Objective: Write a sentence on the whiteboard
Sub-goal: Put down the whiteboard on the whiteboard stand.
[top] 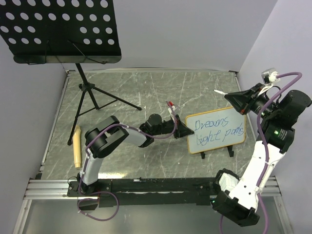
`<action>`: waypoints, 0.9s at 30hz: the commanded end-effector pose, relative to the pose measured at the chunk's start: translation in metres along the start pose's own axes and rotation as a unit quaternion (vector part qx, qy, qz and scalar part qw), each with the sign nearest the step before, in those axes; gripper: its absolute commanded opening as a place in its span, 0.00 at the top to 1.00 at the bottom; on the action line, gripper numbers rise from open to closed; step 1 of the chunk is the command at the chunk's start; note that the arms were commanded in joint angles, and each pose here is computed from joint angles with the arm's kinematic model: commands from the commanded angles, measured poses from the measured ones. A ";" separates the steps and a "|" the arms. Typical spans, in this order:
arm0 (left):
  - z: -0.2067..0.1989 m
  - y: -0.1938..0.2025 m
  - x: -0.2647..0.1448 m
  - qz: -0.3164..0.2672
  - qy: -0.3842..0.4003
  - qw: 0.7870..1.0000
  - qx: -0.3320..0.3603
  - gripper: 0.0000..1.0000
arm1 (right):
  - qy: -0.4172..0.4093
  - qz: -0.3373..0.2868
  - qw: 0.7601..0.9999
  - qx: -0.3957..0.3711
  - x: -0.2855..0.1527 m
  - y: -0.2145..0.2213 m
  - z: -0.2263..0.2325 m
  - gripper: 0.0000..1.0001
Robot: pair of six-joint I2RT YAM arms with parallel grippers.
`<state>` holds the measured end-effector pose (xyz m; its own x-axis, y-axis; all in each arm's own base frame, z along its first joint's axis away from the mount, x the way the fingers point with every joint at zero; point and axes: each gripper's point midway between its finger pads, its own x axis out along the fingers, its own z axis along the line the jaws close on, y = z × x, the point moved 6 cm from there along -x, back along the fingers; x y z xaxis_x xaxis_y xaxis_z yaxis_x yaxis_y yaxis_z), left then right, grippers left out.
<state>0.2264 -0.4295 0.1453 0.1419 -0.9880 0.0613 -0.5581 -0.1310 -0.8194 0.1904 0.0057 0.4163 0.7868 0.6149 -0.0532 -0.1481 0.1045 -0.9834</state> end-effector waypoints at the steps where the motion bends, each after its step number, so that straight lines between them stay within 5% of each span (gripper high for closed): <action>1: -0.031 -0.032 0.005 -0.047 0.074 0.996 0.032 0.99 | -0.017 -0.012 1.000 -0.012 -0.001 -0.007 0.008 1.00; 13: -0.052 -0.059 0.012 -0.060 0.115 0.991 0.034 0.99 | -0.029 -0.005 0.999 -0.027 -0.004 -0.001 0.022 1.00; 27: -0.030 -0.024 0.030 0.004 0.066 0.997 0.025 0.99 | -0.051 0.010 0.998 -0.028 -0.004 0.006 0.025 1.00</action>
<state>0.2211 -0.4428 0.1511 0.0578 -0.9982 0.0142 -0.6100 -0.0466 -0.7910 0.1755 0.0193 0.4087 0.7381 0.6714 -0.0666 -0.1601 0.0784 -0.9840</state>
